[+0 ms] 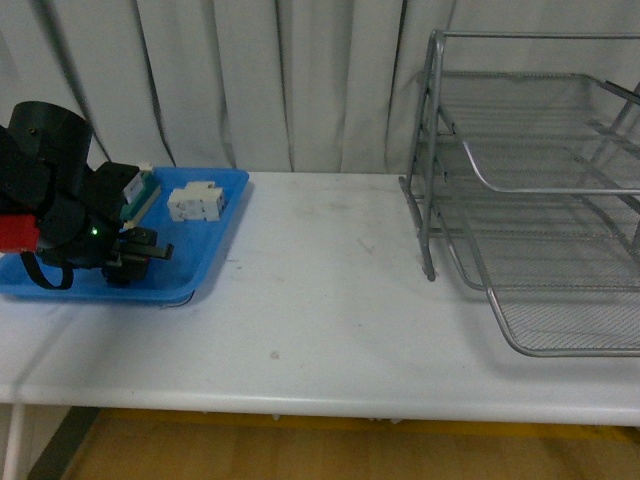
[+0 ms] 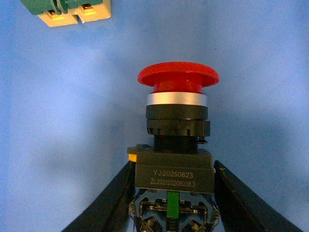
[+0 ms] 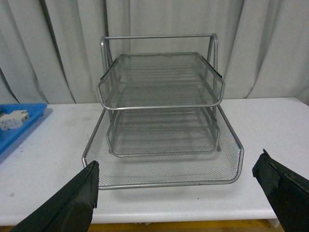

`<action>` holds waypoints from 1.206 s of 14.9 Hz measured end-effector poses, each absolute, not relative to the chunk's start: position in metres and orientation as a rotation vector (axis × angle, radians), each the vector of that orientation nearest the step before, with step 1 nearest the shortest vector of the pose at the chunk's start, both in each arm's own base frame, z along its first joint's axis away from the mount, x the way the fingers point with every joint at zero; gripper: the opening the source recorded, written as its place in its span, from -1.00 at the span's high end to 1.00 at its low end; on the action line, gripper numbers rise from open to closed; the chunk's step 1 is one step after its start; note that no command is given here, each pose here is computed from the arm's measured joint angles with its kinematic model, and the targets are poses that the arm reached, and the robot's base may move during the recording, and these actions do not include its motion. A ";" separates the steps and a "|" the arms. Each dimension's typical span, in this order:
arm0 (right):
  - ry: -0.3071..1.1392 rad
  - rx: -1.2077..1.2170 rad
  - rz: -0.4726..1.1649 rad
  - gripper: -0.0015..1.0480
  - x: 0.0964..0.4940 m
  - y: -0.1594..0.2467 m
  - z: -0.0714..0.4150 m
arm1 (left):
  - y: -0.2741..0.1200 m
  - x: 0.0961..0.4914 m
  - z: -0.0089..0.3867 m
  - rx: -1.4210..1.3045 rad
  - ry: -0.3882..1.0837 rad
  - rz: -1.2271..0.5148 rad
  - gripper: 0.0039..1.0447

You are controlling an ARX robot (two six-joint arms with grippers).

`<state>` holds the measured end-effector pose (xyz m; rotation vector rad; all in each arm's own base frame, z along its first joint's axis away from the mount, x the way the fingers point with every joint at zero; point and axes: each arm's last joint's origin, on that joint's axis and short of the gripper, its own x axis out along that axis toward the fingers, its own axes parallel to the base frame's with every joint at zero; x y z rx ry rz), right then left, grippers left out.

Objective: Place button on rack with both arms

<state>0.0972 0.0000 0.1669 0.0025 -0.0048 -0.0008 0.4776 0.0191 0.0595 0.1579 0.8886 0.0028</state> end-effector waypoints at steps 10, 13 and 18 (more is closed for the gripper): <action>-0.005 0.002 0.000 -0.87 0.097 0.000 0.167 | -0.005 0.412 0.192 0.099 0.576 -0.100 0.31; -0.005 0.002 -0.001 -0.87 0.097 0.000 0.167 | -0.012 0.335 0.198 0.122 0.577 -0.141 0.31; -0.005 0.002 -0.001 -0.87 0.097 0.000 0.167 | -0.014 0.278 0.185 0.127 0.587 -0.141 0.31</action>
